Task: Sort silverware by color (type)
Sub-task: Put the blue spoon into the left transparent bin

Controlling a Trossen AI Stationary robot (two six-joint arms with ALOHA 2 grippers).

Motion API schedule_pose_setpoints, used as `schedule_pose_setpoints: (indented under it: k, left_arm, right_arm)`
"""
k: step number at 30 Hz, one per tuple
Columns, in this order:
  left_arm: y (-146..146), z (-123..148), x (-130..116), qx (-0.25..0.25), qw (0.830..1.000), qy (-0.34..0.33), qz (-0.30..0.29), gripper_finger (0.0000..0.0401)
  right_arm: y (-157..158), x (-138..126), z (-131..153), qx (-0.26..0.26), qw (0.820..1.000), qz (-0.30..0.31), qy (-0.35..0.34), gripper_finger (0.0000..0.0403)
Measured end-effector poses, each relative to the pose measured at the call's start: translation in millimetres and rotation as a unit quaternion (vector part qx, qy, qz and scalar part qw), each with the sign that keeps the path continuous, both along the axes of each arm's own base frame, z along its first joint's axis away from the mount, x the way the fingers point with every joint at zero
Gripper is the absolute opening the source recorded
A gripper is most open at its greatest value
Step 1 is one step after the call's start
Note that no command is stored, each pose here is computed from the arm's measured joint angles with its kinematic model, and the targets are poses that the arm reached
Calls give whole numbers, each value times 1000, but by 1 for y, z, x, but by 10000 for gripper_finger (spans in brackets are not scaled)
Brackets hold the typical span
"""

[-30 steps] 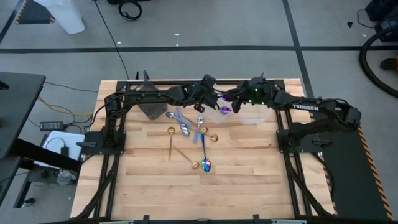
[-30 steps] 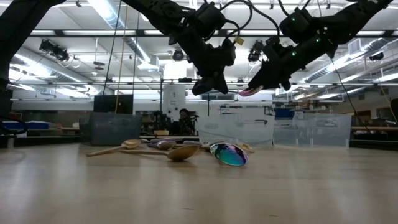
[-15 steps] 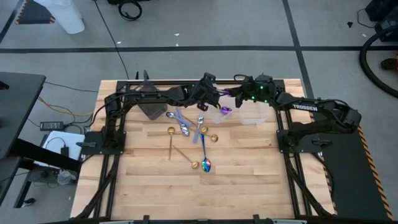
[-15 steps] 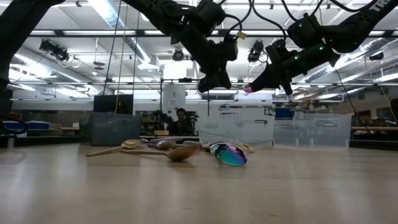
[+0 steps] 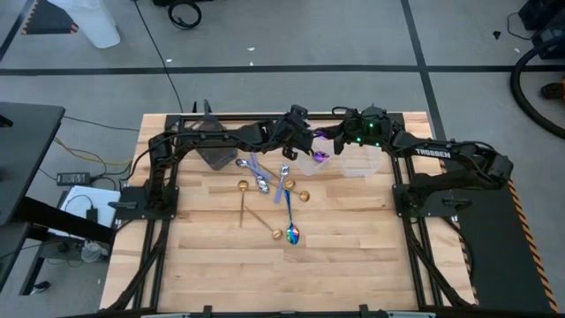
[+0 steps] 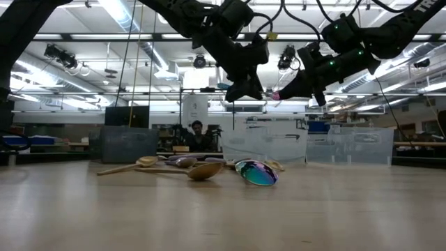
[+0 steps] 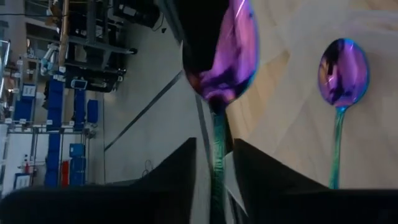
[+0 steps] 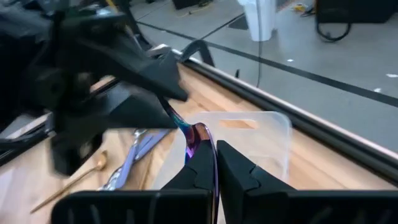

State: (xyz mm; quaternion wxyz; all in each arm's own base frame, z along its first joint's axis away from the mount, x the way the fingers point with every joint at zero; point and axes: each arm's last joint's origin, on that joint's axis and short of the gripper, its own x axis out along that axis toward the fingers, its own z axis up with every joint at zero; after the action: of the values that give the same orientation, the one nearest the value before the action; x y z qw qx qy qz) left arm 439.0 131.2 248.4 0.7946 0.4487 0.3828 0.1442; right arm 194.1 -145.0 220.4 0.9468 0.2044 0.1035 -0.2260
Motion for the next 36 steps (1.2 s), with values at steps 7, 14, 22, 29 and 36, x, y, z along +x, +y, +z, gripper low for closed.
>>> schedule_pose_setpoints:
  k: [7, 14, 22, 29, 36]
  left_arm:
    - [-9, 1, 0, -20, 1000, -6, 15, 174]
    - [-21, 15, -5, -40, 998, -46, 29, 168]
    - [-33, 4, -27, -68, 993, -88, 25, 149]
    - [-43, -14, -58, -76, 989, -124, 25, 144]
    - [-34, -27, -86, -104, 984, -142, 40, 144]
  right_arm:
    - [0, -1, -3, 19, 1000, -8, 7, 14]
    - [2, -2, -7, 34, 999, -11, 28, 14]
    - [4, -2, -12, 34, 996, -49, 60, 16]
    - [10, 3, -12, 37, 996, -54, 59, 17]
    - [14, 6, -12, 43, 996, -59, 53, 17]
